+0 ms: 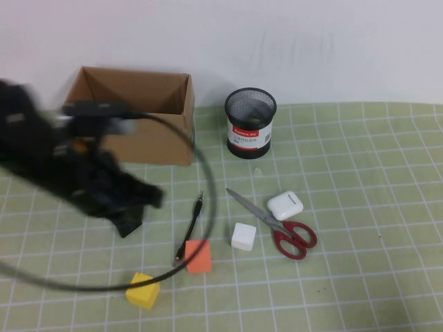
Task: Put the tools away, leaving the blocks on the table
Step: Pick up the long Screwdriver from the table
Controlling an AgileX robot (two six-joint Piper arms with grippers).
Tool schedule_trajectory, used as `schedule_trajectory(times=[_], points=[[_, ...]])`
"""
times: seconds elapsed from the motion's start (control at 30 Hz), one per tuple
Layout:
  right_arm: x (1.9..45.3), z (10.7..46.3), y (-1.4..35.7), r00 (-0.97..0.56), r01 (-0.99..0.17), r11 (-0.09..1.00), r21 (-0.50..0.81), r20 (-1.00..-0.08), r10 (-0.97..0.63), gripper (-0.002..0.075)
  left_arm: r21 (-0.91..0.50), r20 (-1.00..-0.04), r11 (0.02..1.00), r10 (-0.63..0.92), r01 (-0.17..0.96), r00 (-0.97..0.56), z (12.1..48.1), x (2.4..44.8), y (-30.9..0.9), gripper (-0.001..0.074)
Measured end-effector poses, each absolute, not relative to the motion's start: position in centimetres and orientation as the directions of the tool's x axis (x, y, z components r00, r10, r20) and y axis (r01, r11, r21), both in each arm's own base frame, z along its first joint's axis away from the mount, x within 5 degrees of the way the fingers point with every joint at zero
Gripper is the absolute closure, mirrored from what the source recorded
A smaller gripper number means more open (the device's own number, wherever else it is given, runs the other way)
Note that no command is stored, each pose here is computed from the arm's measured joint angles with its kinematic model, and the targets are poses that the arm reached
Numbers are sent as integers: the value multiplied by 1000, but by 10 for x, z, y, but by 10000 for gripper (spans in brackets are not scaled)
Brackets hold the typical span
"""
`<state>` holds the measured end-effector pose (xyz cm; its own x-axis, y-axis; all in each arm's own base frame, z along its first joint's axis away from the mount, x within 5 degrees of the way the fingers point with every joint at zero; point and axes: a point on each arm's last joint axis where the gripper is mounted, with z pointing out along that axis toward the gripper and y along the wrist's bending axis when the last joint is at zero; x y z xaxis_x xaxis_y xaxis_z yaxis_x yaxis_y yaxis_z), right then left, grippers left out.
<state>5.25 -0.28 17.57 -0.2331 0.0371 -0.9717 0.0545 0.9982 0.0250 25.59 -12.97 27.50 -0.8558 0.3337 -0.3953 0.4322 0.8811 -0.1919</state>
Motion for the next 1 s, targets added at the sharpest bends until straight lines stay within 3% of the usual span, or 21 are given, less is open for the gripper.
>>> schedule_trajectory(times=[0.33, 0.47, 0.57, 0.77, 1.0], points=[[52, 176, -3, -233, 55, 998, 25, -972, 37, 733, -91, -265, 839, 498, 536, -825, 236, 309, -208, 738], [52, 176, -3, -233, 55, 998, 25, -972, 37, 733, -56, -251, 825, 534, 563, -808, 226, 323, -226, 735], [52, 176, -3, -233, 55, 998, 25, -972, 37, 733, -40, -233, 819, 550, 573, -802, 214, 333, -233, 687], [52, 176, -3, -233, 55, 998, 25, -972, 37, 733, -1, -202, 800, 588, 600, -784, 180, 347, -239, 517], [52, 176, -3, -233, 55, 998, 25, -972, 37, 733, 54, -198, 803, 591, 593, -782, 153, 357, -240, 488]])
